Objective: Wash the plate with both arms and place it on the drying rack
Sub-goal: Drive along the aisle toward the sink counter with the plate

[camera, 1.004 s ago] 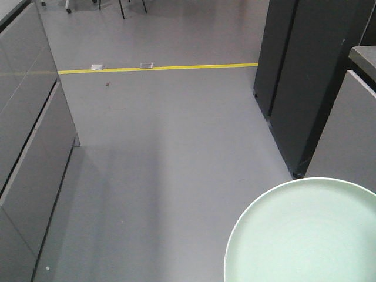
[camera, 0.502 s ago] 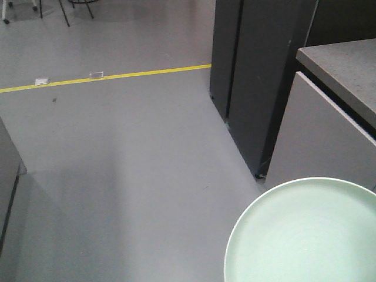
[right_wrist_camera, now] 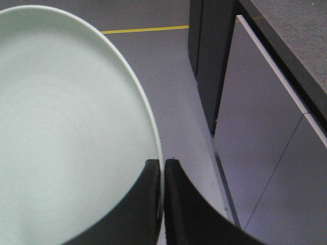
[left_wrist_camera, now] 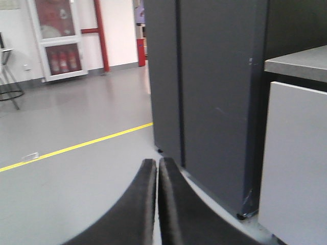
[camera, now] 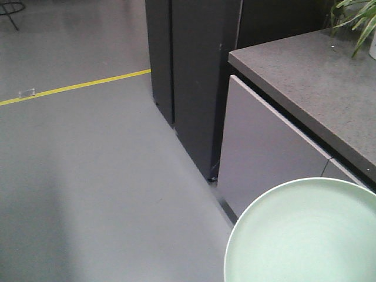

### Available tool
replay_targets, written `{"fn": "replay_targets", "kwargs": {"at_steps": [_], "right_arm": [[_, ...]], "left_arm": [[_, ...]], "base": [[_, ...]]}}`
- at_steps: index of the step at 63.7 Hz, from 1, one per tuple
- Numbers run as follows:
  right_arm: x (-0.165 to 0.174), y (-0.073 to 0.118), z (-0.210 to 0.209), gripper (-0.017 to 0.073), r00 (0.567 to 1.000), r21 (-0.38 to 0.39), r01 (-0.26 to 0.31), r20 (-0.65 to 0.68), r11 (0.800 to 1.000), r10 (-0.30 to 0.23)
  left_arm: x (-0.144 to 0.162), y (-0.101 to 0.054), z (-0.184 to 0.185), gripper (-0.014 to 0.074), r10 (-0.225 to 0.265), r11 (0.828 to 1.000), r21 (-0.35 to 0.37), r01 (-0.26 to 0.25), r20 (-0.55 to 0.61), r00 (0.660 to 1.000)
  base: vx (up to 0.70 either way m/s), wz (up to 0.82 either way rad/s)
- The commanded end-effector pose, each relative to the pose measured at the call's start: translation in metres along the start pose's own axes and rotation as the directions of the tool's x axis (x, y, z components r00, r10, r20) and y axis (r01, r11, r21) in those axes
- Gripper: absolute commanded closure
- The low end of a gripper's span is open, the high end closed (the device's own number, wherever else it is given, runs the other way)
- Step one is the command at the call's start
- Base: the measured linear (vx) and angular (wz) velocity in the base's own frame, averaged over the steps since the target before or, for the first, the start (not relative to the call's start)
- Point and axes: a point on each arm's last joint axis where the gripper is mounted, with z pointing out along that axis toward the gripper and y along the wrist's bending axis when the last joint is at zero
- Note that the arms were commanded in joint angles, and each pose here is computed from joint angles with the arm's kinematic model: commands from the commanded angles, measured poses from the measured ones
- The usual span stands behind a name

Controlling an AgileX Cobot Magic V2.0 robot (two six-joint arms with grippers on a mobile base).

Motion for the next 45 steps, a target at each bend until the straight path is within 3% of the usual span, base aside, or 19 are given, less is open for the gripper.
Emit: {"fn": "replay_targets", "kwargs": {"at_steps": [1,45], "right_arm": [[-0.0126,-0.0004,-0.0021,0.0561,0.997,0.005,-0.011,0.076,1.000,0.010],[-0.0126,-0.0004,-0.0021,0.0561,0.997,0.005,-0.011,0.076,1.000,0.010]], "left_arm": [[-0.0002,-0.0007,-0.0002,0.0599,-0.019,1.000,0.011,0.018,0.066,0.998],[-0.0002,-0.0007,-0.0002,0.0599,-0.019,1.000,0.011,0.018,0.066,0.998]], "base": [[0.16,-0.42],[0.14,-0.46]]}}
